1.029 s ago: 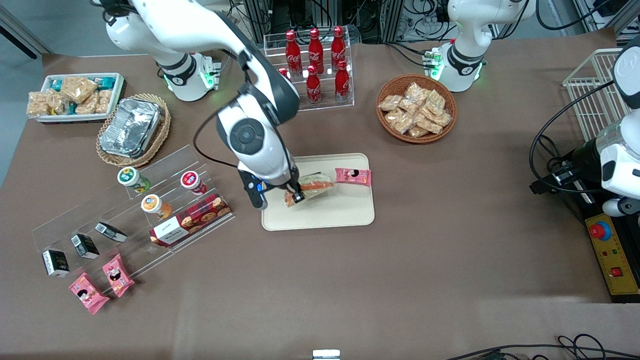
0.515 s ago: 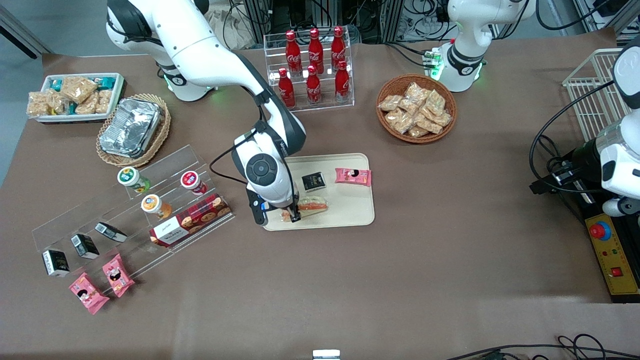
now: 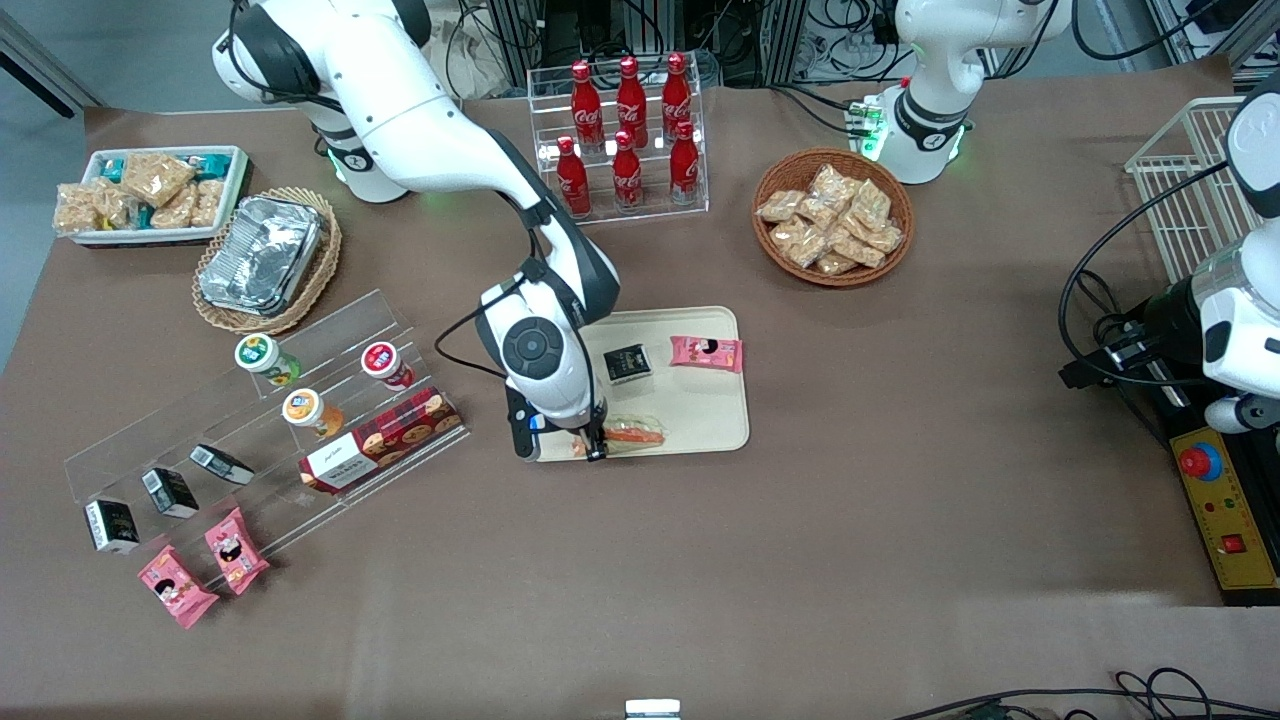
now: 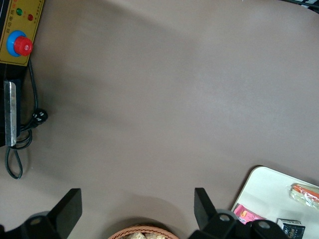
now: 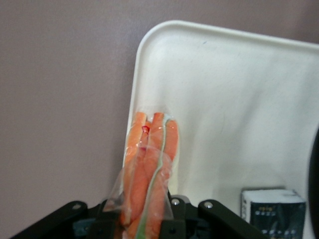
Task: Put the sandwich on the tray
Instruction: 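Lower the sandwich onto the tray and open the right gripper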
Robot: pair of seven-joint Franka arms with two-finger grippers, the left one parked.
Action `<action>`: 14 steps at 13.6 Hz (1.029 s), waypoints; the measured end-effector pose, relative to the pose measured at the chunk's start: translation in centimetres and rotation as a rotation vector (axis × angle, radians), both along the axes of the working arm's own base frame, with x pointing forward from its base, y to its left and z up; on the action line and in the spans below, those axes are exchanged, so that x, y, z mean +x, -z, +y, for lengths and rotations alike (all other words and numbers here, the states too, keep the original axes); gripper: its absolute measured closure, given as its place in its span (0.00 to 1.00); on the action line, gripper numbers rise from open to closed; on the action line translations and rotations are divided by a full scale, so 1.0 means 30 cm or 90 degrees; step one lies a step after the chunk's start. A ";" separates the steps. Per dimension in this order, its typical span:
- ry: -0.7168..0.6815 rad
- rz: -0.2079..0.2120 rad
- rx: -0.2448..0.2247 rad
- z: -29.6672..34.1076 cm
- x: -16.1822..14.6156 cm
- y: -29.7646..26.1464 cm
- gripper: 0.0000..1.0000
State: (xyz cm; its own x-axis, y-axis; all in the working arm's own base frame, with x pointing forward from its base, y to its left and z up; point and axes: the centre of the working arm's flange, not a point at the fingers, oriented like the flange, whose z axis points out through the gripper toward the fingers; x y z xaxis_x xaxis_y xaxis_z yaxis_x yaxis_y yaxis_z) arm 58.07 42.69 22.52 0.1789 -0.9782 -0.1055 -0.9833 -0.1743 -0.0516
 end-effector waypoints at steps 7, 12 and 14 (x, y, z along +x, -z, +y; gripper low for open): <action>-0.110 -0.049 -0.060 0.061 -0.016 -0.009 0.35; -0.154 -0.021 -0.066 0.114 -0.047 -0.058 0.00; -0.184 -0.010 -0.066 0.130 -0.061 -0.122 0.00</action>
State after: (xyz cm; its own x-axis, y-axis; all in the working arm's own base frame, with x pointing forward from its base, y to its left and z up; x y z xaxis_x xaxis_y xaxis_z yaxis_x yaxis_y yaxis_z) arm 56.24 46.58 26.18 0.4517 -0.8922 -0.0022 -0.8917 -0.4513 -0.0340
